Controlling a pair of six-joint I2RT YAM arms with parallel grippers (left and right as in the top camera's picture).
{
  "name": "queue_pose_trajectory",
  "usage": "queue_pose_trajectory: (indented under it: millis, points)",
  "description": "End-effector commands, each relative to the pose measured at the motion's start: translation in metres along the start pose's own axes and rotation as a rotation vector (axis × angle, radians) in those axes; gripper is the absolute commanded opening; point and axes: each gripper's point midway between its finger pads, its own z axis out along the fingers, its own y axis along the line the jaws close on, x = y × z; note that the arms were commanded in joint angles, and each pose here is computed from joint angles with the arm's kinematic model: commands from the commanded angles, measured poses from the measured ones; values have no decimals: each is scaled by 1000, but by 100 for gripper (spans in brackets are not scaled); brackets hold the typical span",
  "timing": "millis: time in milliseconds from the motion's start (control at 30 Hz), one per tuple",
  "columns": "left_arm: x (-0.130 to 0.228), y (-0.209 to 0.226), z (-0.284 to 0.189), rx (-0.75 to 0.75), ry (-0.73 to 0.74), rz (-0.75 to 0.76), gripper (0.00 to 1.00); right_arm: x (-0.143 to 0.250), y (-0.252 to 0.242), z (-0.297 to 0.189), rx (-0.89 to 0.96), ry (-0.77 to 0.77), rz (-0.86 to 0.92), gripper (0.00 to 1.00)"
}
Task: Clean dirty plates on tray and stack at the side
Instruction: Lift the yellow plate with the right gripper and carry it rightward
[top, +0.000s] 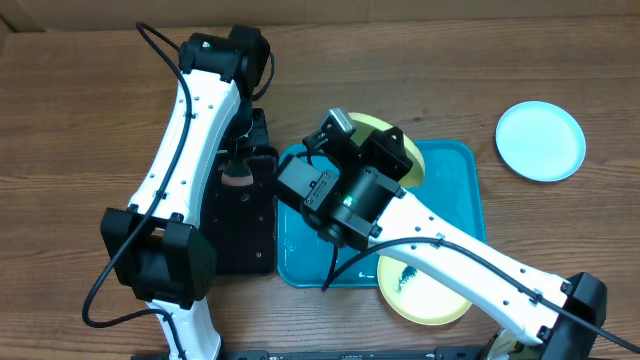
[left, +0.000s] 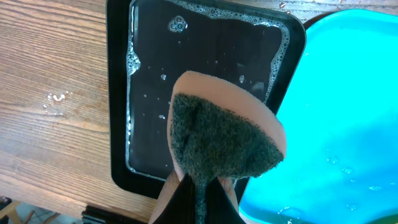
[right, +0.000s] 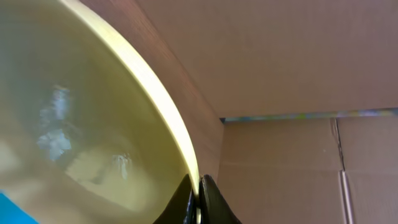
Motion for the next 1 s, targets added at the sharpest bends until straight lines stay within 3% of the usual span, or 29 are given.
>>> queue_pose_trajectory:
  millis: [0, 200, 367, 600, 767, 967]
  points:
    - [-2, 7, -14, 6, -44, 6, 4, -1, -13, -12, -39, -30, 97, 4]
    - [-2, 7, -14, 6, -45, 7, 4, 7, -14, -14, -57, -15, 188, 4]
    - [-1, 7, -14, 6, -43, 7, 4, 10, 6, -8, -199, 34, 245, 4]
    - [-1, 7, -14, 6, -42, 7, 4, -7, 76, -4, -779, 206, 569, 4]
    - [0, 7, -13, 4, -39, 8, 4, 1, 82, 49, -919, 367, 764, 4]
    - [0, 7, -14, 5, -40, 7, 4, 52, 72, 138, -941, 611, 984, 4]
